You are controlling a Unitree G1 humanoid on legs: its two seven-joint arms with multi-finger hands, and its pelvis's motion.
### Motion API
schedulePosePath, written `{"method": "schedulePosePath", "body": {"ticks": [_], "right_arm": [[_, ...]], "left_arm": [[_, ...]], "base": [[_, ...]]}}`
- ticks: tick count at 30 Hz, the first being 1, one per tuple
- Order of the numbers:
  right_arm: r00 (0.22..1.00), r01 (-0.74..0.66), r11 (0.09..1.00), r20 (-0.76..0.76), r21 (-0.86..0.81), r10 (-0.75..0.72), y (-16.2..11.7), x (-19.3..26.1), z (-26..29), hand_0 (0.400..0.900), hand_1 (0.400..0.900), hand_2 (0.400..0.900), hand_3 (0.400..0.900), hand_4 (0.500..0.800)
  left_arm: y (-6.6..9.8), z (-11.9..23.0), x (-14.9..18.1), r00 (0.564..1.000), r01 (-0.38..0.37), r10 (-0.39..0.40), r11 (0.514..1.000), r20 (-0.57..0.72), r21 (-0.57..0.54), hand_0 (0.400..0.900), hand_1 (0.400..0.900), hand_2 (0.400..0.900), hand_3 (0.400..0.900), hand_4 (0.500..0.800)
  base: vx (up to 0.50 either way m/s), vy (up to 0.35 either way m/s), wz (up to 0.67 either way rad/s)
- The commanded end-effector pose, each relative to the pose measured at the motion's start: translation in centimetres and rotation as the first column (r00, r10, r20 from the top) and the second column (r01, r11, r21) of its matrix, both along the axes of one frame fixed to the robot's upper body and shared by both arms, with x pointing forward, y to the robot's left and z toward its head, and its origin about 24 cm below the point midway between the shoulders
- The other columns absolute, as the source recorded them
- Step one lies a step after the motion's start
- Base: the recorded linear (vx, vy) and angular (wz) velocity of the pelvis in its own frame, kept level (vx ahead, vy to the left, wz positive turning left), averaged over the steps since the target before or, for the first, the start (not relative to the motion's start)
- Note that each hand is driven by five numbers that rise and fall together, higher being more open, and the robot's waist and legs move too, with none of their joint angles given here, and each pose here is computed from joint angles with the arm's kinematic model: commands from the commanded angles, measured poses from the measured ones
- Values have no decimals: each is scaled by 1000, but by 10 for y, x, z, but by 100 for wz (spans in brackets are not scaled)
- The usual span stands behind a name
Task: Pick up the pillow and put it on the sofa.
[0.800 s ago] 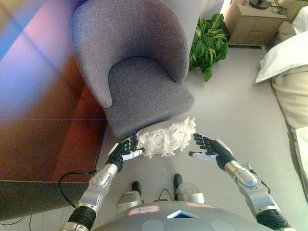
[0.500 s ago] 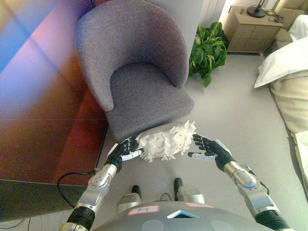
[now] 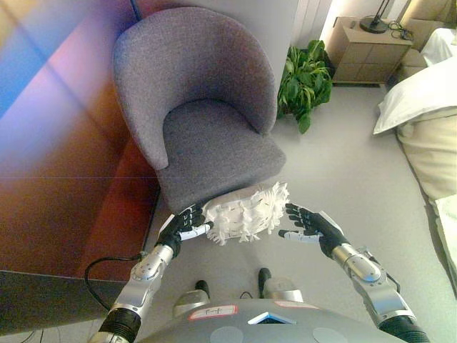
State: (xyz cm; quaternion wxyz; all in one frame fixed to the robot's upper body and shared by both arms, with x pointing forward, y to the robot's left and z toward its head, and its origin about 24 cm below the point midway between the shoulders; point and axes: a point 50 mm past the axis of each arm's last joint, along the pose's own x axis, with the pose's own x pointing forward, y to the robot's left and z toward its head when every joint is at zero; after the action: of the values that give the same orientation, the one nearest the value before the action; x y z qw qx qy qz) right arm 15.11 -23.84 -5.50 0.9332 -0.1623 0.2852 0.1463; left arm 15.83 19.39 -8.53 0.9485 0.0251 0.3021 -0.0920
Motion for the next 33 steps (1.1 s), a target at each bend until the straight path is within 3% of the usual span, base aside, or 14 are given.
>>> {"method": "schedulePosePath", "body": {"ticks": [1,20,33], "right_arm": [[987,-14,999,160,46,6,5,25,22,900,900,900,900,800],[971,-33,998,238,47,21,6,39,38,900,900,900,900,800],[948,-1,1000,318,3,0,3,61,48,900,900,900,900,800]], "left_arm": [[14,20,25,990,5,-13,998,139,55,900,900,900,900,800],[14,30,36,983,-14,9,1000,183,26,900,900,900,900,800],[-6,35,53,975,7,-4,1000,222,-12,900,900,900,900,800]], "base": [[0,0,0],[-18,-67,-4],[122,-24,-6]]}}
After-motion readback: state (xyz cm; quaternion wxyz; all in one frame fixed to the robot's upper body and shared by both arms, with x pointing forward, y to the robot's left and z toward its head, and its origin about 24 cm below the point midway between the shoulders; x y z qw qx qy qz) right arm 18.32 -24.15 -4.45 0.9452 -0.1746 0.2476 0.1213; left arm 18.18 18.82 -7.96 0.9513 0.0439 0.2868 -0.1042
